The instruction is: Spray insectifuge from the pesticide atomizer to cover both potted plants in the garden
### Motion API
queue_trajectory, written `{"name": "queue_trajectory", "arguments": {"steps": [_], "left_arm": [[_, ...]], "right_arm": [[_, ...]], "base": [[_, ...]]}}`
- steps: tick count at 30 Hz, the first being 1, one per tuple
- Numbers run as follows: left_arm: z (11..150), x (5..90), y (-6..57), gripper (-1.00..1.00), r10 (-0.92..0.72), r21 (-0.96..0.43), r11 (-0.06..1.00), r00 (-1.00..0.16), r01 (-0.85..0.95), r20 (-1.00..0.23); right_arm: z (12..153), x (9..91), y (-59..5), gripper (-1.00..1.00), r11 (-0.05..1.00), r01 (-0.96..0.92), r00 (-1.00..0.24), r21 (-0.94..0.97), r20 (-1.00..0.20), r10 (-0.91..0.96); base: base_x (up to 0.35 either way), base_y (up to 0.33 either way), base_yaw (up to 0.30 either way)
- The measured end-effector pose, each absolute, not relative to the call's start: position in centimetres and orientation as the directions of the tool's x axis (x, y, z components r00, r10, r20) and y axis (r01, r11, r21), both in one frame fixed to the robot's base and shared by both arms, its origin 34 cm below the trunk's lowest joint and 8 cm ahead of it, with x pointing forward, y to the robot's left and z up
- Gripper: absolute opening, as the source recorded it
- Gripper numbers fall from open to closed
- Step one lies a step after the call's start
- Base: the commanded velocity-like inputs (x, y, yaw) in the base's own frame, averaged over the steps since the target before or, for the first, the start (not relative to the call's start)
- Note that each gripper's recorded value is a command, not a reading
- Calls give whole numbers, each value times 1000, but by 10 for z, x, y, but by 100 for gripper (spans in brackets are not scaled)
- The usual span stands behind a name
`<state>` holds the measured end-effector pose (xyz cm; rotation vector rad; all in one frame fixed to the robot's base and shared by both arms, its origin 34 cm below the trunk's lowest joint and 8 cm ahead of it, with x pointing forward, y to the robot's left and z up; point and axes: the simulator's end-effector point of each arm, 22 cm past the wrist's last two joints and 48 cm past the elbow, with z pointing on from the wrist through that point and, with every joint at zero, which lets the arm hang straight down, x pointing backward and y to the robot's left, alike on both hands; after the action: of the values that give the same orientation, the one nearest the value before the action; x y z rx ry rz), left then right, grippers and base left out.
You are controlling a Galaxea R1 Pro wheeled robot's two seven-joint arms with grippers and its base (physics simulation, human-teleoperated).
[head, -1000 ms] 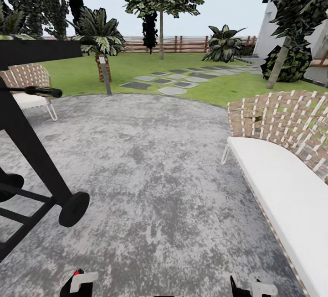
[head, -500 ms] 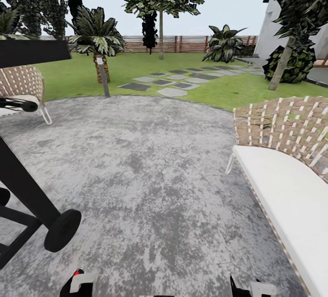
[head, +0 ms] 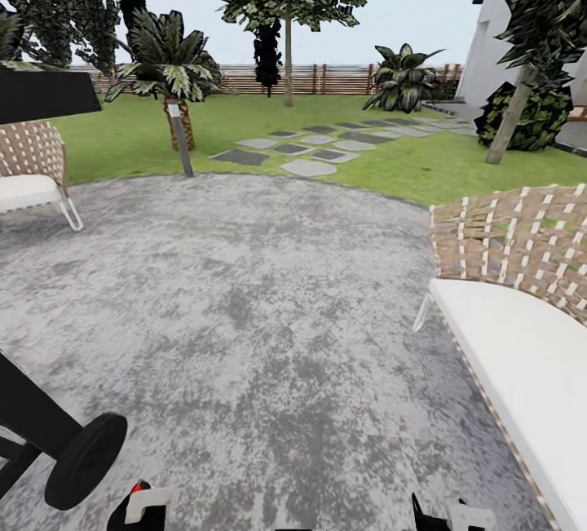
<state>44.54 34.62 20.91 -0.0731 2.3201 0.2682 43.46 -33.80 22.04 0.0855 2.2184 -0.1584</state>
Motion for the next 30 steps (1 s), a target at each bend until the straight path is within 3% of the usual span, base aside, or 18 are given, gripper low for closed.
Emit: {"name": "queue_trajectory", "arguments": {"steps": [30], "left_arm": [[209, 445, 346, -100, 30, 170, 976, -692, -135, -722]], "right_arm": [[221, 435, -339, 100, 989, 121, -604, -84, -797, 6]], "base": [[337, 0, 0]]}}
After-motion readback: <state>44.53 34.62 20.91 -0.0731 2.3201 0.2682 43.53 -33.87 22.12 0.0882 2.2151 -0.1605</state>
